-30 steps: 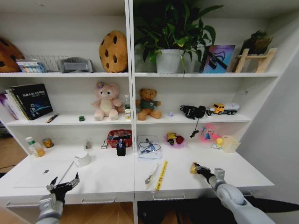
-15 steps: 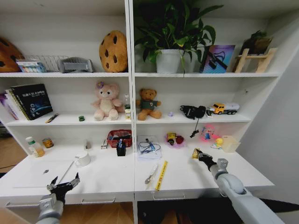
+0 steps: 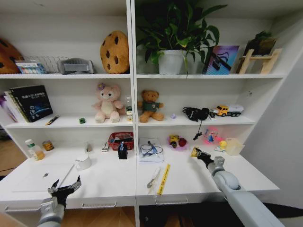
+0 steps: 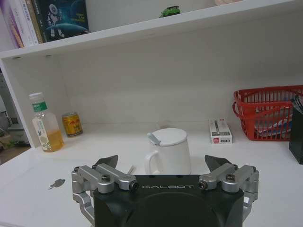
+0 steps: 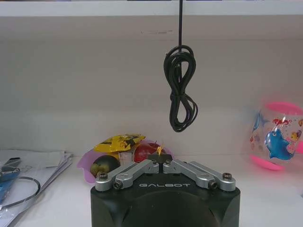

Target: Organize the objects on the table.

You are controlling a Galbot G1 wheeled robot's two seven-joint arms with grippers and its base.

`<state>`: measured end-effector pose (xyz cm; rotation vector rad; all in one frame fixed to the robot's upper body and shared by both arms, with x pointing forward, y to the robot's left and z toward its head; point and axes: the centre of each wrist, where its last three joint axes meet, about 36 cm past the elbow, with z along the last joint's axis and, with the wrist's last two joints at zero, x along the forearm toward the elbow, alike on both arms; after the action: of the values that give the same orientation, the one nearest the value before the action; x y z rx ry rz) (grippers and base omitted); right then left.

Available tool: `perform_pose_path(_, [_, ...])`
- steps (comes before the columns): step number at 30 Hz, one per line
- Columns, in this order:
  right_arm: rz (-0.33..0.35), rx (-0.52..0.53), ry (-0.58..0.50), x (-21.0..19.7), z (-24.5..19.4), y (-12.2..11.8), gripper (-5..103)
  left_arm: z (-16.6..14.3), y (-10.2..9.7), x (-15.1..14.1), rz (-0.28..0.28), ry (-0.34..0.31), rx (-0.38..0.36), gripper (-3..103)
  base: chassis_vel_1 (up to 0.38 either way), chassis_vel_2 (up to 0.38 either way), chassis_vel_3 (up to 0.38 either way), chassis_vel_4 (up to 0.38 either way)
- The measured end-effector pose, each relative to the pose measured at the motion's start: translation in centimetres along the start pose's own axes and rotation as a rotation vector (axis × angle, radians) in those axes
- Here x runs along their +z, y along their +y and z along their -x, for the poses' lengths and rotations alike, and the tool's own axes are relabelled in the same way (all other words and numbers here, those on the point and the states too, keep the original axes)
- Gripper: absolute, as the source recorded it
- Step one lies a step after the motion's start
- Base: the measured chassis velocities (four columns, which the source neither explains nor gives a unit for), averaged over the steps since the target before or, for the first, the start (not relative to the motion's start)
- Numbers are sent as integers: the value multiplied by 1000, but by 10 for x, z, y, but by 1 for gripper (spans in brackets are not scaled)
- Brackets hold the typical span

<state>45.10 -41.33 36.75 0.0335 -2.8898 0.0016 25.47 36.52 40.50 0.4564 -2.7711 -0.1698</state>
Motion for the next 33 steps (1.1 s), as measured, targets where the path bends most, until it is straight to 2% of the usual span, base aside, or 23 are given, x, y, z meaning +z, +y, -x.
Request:
perform_pose_path(7, [0, -5, -22, -3, 1, 2, 0, 0, -1, 3, 0, 7, 1, 100, -112, 121, 114, -128])
perform_pose_path(15, [-3, -42, -31, -14, 27, 12, 0, 1, -2, 5, 1, 12, 3, 100, -8, 6, 9, -3])
perform_pose_path(17, [0, -71, -16, -13, 48, 24, 0, 2, -1, 6, 3, 16, 3, 100, 18, -22, -25, 24])
perform_pose_path(23, [-14, -86, -16, -14, 90, 41, 0, 2, 1, 8, 7, 23, -4, 100, 0, 0, 0, 0])
perform_pose_path(28, [-23, -81, -16, -19, 108, 46, 0, 0, 4, 9, 9, 29, -10, 100, 0, 0, 0, 0])
perform_pose_path(33, [-12, -49, 32, -1, 127, 46, 0, 3, 4, 11, 7, 30, -13, 101, 0, 0, 0, 0])
